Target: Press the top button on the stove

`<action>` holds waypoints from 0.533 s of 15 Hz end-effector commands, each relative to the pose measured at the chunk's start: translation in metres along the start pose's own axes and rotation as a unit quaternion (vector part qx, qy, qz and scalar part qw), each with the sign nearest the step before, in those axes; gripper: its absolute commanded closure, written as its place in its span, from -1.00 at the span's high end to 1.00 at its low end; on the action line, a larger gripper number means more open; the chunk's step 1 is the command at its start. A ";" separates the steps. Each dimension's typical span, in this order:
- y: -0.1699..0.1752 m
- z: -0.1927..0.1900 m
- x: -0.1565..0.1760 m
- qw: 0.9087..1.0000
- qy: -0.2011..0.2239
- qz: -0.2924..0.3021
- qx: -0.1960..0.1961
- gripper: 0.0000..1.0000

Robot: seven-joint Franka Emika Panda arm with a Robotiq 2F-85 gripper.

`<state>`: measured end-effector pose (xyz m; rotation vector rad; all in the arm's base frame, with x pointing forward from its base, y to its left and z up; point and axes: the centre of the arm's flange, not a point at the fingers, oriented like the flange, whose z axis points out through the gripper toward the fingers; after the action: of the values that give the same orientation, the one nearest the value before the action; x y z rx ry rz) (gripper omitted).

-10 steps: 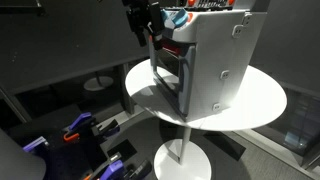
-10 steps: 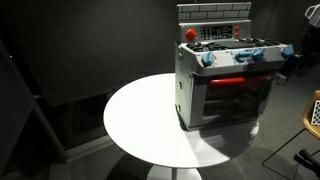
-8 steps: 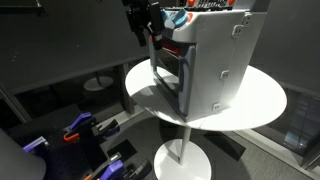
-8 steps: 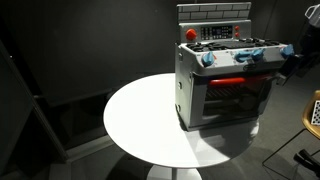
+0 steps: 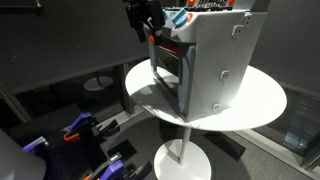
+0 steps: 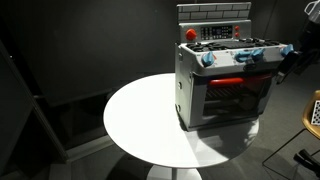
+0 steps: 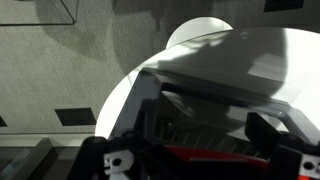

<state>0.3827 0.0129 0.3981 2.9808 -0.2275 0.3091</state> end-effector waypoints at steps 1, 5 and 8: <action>-0.006 -0.031 0.011 1.000 0.026 -0.002 0.007 1.00; -0.009 -0.066 0.022 0.999 0.052 0.000 0.010 1.00; -0.006 -0.091 0.034 0.997 0.081 0.004 0.007 1.00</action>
<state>0.3943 0.0270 0.4641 2.9657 -0.1987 0.4980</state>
